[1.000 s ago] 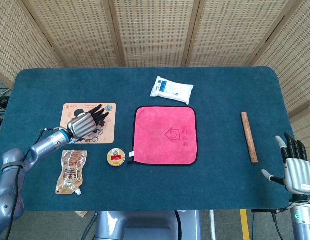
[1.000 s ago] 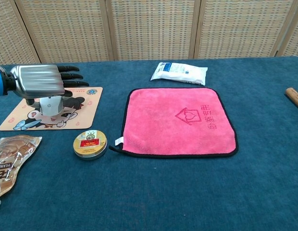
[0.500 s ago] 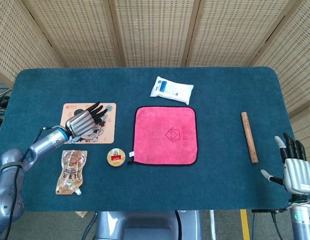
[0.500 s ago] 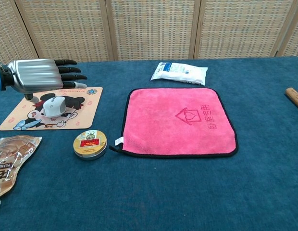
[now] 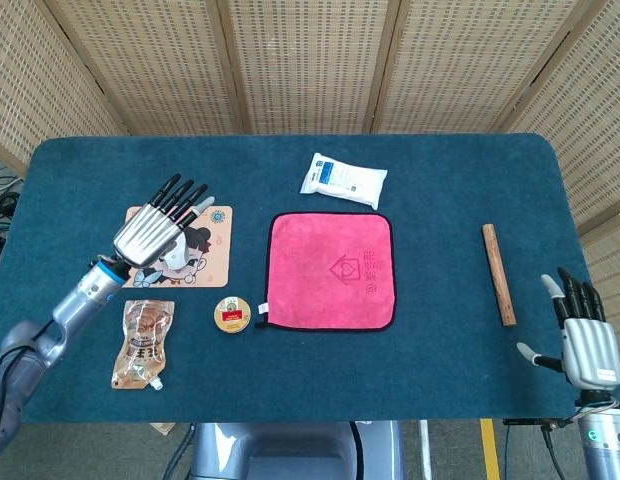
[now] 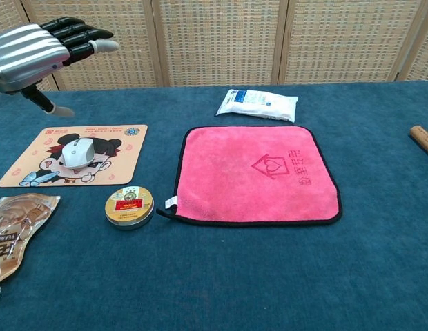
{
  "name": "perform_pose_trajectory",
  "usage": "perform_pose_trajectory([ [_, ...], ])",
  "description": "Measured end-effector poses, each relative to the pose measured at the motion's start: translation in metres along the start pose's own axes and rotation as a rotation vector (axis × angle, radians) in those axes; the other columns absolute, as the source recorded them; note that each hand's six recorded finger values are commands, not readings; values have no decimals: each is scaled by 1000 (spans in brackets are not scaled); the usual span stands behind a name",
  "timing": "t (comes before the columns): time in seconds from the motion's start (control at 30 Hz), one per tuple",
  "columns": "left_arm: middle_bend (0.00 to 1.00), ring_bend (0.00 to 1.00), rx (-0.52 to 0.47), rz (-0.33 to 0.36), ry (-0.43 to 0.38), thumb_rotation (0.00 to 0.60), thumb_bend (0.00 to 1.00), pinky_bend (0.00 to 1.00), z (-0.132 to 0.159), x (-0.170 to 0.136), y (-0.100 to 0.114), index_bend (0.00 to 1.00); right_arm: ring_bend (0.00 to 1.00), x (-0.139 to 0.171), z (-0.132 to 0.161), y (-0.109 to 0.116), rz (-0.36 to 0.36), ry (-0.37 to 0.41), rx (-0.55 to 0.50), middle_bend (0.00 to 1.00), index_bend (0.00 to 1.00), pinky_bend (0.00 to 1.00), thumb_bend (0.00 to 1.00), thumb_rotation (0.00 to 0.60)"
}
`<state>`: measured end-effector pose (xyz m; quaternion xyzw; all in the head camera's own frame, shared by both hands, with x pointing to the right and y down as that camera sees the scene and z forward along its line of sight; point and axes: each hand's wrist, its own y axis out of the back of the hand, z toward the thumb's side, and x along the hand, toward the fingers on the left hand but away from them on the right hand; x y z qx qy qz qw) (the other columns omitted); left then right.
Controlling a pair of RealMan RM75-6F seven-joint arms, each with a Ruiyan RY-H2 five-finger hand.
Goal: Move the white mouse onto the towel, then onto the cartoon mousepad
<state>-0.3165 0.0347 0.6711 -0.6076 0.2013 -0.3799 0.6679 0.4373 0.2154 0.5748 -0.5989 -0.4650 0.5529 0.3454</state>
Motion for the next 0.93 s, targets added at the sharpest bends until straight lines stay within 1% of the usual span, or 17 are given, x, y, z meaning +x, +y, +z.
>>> perform_pose_trajectory([
  [0.1, 0, 0, -85, 17, 47, 600, 5, 0, 8, -13, 5, 0, 0, 0, 2, -2, 9, 6, 6, 0, 59, 0, 2, 600],
  [0.2, 0, 0, -153, 14, 98, 600, 5, 0, 17, -28, 11, 0, 0, 1, 4, -3, 17, 14, 15, 0, 59, 0, 2, 600],
  [0.33, 0, 0, -238, -16, 181, 600, 6, 0, 27, -50, 20, 0, 0, 2, 6, -4, 27, 23, 33, 0, 59, 0, 2, 600],
  [0.43, 0, 0, -297, -57, 268, 600, 7, 0, 30, -74, 26, 0, 0, 2, 7, -4, 30, 24, 46, 0, 59, 0, 2, 600],
  [0.47, 0, 0, -316, -77, 310, 600, 8, 0, 30, -85, 28, 0, 0, 3, 7, -4, 30, 24, 48, 0, 59, 0, 2, 600],
  [0.5, 0, 0, -327, -93, 345, 600, 7, 0, 29, -95, 29, 0, 0, 3, 7, -3, 28, 24, 50, 0, 59, 0, 2, 600],
  [0.53, 0, 0, -333, -119, 404, 600, 7, 0, 27, -112, 29, 0, 0, 3, 7, -2, 26, 24, 52, 0, 59, 0, 2, 600],
  [0.67, 0, 0, -327, -150, 526, 600, 7, 0, 23, -150, 30, 0, 0, 4, 9, 0, 17, 25, 54, 0, 59, 0, 2, 600],
  [0.77, 0, 0, -307, -170, 581, 600, 7, 0, 24, -172, 30, 0, 0, 5, 10, 1, 14, 27, 58, 0, 59, 0, 2, 600],
  [0.83, 0, 0, -314, -191, 598, 600, 6, 0, 27, -183, 28, 0, 0, 5, 10, 1, 14, 28, 62, 0, 59, 0, 2, 600],
  [0.93, 0, 0, -330, -217, 619, 600, 6, 0, 28, -191, 24, 0, 0, 6, 12, 1, 13, 31, 69, 0, 59, 0, 2, 600],
])
